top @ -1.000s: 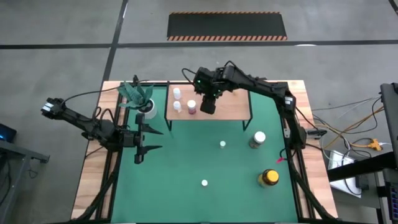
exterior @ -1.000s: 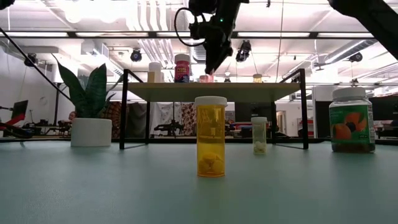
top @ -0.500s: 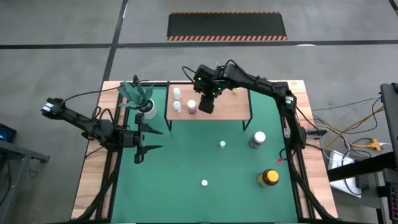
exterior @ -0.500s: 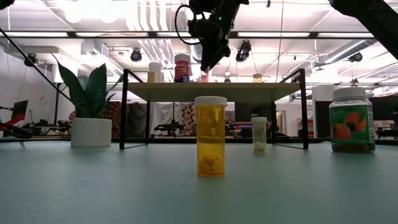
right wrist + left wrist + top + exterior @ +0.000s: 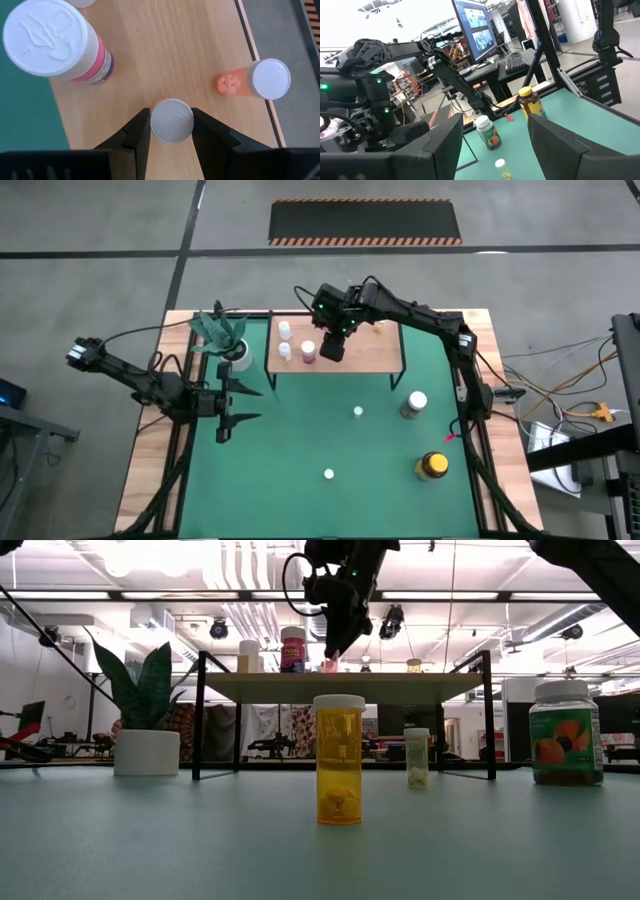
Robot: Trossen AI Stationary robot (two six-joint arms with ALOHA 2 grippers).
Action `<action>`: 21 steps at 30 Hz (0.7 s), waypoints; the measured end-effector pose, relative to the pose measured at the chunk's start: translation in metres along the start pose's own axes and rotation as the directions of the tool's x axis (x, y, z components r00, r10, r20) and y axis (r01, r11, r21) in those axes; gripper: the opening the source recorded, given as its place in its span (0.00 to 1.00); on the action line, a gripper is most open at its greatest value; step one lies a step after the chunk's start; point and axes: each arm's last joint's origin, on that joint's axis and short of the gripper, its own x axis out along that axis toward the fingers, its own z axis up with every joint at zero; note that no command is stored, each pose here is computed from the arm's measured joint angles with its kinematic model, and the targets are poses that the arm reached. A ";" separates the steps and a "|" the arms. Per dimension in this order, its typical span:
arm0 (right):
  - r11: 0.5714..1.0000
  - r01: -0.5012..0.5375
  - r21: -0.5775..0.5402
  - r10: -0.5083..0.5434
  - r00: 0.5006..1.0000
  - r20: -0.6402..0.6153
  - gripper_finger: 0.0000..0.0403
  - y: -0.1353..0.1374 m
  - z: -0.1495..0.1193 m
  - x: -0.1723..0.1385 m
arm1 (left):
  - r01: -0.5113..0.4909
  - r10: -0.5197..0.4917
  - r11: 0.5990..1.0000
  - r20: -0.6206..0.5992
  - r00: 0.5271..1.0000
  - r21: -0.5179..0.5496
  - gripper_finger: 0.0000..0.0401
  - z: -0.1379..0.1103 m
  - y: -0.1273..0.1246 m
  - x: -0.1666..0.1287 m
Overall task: Pick and place medicine bottles onto shelf by color
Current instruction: Put the pink pill bottle on the shelf aligned with the other pink pill bottle
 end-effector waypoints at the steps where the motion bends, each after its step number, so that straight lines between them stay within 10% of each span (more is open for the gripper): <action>1: 1.000 0.000 0.001 0.000 1.000 -0.001 0.30 0.000 0.000 0.000 | -0.001 0.001 1.000 0.000 1.000 0.000 0.51 0.000 0.000 0.000; 21: 1.000 0.011 0.010 -0.011 1.000 0.016 0.36 0.000 0.002 -0.001 | 0.000 0.000 1.000 0.000 1.000 0.000 0.51 0.000 0.000 0.000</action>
